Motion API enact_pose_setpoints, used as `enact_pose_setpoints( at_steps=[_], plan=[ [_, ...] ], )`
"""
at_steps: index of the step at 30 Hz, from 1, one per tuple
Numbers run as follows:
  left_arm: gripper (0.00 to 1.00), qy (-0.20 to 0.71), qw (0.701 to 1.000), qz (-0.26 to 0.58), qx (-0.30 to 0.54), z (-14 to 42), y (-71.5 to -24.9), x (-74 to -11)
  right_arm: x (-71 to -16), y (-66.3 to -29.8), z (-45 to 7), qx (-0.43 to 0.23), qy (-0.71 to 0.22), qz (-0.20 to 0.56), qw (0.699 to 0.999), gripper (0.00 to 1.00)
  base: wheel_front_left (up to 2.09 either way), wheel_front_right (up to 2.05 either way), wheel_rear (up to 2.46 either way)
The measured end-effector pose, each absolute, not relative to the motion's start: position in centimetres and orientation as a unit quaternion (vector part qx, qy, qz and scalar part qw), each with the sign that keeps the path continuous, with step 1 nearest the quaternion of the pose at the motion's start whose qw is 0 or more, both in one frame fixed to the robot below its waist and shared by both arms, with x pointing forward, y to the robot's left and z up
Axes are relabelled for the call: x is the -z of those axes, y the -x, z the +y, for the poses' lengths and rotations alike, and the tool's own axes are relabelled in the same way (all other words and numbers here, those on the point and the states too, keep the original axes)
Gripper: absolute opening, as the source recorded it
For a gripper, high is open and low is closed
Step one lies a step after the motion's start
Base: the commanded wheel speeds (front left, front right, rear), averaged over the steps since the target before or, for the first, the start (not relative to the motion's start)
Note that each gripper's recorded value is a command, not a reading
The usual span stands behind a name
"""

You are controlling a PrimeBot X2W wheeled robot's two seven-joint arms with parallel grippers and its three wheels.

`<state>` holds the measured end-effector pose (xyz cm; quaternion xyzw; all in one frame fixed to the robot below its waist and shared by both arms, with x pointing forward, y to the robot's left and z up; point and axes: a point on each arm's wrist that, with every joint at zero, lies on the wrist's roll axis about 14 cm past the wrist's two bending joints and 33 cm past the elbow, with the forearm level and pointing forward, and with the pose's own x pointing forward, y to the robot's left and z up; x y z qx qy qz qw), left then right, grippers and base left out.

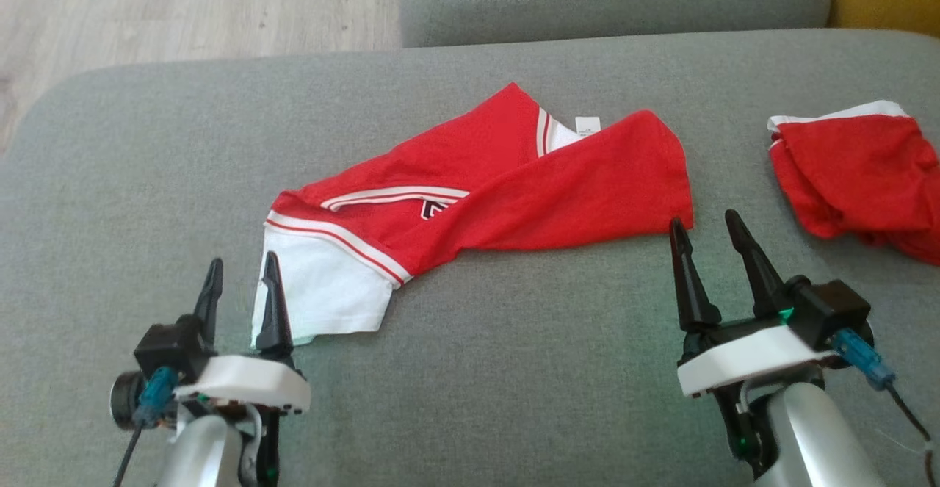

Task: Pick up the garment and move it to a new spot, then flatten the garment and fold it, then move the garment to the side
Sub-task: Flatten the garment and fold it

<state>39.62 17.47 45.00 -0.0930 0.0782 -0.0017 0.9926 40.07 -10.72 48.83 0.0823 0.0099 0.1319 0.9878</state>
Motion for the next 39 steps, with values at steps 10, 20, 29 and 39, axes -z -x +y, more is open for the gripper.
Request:
enact_pose_setpoints(
  at_steps=[10,20,29,39],
  plan=[
    [1.0,0.113,0.993,0.004,0.026,15.5,-39.4,-48.9,-49.1,-39.8,-10.9,-0.13,-0.082,0.006,0.988,1.0,0.0,0.0,0.0],
    [1.0,0.126,0.99,0.033,0.047,13.9,-38.4,-46.8,-46.4,-40.3,-12.1,-0.108,-0.086,0.044,0.99,1.0,0.0,0.0,0.0],
    [1.0,0.124,0.99,0.044,0.051,13.6,-38.6,-46.2,-42.5,-41.7,-12.2,-0.098,-0.087,0.12,0.984,1.0,0.0,0.0,0.0],
    [1.0,0.125,0.989,0.057,0.05,13.5,-38.7,-45.3,-38.8,-43.5,-12.9,-0.067,-0.11,0.187,0.974,1.0,0.0,0.0,0.0]
  ],
)
